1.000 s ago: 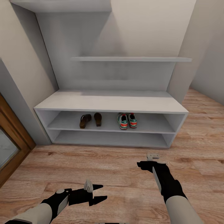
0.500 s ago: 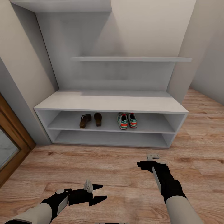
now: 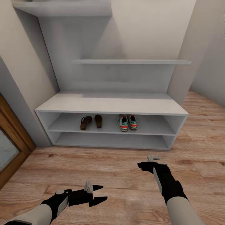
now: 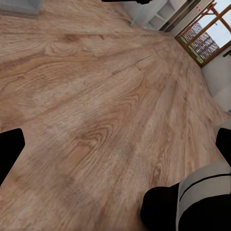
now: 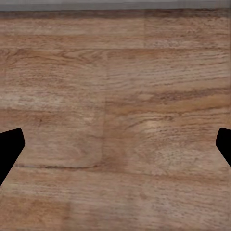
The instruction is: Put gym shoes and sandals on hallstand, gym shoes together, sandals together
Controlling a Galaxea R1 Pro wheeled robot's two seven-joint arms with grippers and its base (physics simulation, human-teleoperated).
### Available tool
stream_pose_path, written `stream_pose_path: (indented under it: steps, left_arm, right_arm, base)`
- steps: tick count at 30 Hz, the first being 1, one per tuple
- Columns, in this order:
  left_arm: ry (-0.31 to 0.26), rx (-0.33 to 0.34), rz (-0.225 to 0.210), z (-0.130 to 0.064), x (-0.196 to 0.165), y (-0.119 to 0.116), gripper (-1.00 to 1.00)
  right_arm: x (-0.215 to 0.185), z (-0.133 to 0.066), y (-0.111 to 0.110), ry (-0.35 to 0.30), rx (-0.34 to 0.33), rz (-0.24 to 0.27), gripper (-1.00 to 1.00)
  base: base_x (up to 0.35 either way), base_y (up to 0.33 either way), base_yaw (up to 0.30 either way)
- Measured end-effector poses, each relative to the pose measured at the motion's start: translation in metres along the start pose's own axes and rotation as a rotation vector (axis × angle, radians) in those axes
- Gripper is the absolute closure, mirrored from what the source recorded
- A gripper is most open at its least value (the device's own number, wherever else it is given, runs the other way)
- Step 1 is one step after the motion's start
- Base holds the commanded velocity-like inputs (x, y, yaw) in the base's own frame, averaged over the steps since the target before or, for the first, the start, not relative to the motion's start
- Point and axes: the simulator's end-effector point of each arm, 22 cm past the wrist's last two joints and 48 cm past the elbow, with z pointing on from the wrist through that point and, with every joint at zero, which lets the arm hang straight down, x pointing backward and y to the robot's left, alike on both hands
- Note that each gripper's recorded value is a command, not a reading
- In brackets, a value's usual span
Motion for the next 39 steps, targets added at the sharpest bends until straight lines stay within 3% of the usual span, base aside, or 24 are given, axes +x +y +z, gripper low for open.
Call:
stream_pose_path:
  steps: [9,13,16,20,22,26,33,35,36,39]
  left_arm:
    - [-0.010,-0.005,0.035,-0.005,-0.015,-0.006,-1.00]
    - [-0.012,-0.016,0.052,-0.012,-0.021,-0.005,-1.00]
    - [-0.013,-0.037,0.064,-0.025,-0.026,0.000,-1.00]
    - [-0.016,-0.055,0.081,-0.036,-0.033,0.003,-1.00]
    - [-0.019,-0.063,0.089,-0.041,-0.036,0.004,-1.00]
    - [-0.024,-0.069,0.104,-0.046,-0.043,0.002,-1.00]
    - [-0.036,-0.095,0.131,-0.063,-0.056,0.004,-1.00]
    - [-0.051,-0.105,0.136,-0.068,-0.062,0.005,-1.00]
    - [-0.073,-0.111,0.134,-0.070,-0.069,0.005,-1.00]
    - [-0.092,-0.114,0.142,-0.073,-0.077,0.003,-1.00]
  right_arm:
    - [-0.011,-0.012,0.004,-0.021,-0.009,0.003,-1.00]
    - [-0.003,-0.013,0.014,-0.005,-0.045,0.044,-1.00]
    - [0.007,-0.012,0.028,0.016,-0.102,0.123,-1.00]
    - [0.018,-0.013,0.039,0.039,-0.142,0.180,-1.00]
    - [0.036,-0.011,0.047,0.081,-0.167,0.216,-1.00]
    - [0.057,-0.011,0.054,0.131,-0.184,0.239,-1.00]
    - [0.061,-0.018,0.060,0.142,-0.198,0.245,-1.00]
    - [0.057,-0.022,0.069,0.132,-0.238,0.247,-1.00]
    - [0.051,-0.028,0.087,0.119,-0.327,0.252,-1.00]
    - [0.043,-0.038,0.106,0.103,-0.416,0.251,-1.00]
  base:
    - [0.000,0.000,0.000]
    - [0.000,0.000,0.000]
    - [0.000,0.000,0.000]
    - [0.000,0.000,0.000]
    - [0.000,0.000,0.000]
    - [0.000,0.000,0.000]
    - [0.000,0.000,0.000]
    - [0.000,0.000,0.000]
    - [0.000,0.000,0.000]
    - [0.000,0.000,0.000]
